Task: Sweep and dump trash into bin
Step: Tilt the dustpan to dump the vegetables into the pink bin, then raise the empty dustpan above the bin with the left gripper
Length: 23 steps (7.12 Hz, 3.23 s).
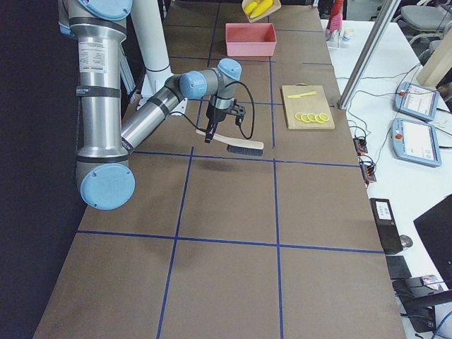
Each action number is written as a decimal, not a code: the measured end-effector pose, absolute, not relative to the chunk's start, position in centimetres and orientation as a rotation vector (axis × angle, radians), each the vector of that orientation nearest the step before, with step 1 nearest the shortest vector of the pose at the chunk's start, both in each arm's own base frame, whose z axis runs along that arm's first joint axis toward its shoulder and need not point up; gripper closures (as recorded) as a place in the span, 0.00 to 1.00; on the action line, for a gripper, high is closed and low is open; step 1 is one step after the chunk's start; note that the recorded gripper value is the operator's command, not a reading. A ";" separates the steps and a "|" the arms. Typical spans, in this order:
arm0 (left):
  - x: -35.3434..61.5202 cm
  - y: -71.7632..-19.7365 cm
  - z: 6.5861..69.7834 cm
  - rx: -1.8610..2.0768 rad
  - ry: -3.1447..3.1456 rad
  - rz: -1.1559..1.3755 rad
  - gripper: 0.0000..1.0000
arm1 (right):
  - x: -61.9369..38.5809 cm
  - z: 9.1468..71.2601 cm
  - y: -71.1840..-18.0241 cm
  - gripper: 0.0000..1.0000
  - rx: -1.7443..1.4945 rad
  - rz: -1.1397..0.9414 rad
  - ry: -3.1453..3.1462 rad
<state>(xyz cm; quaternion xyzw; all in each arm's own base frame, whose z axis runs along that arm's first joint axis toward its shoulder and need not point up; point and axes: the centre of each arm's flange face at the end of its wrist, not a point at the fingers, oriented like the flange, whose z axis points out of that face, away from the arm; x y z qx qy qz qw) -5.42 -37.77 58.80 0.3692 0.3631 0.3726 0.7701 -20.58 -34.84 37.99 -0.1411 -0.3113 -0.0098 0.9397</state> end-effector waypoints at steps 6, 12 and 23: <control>-3.2 -35.8 58.9 0.735 0.542 0.925 1.00 | -20.6 38.9 -34.7 0.98 -0.322 -0.016 -0.638; -5.5 -33.6 46.8 0.446 0.230 1.044 1.00 | -20.7 38.8 -34.7 0.98 -0.323 -0.016 -0.640; -3.1 -37.7 32.5 0.429 0.266 1.052 1.00 | -19.7 46.1 -33.7 0.97 -0.285 -0.028 -0.663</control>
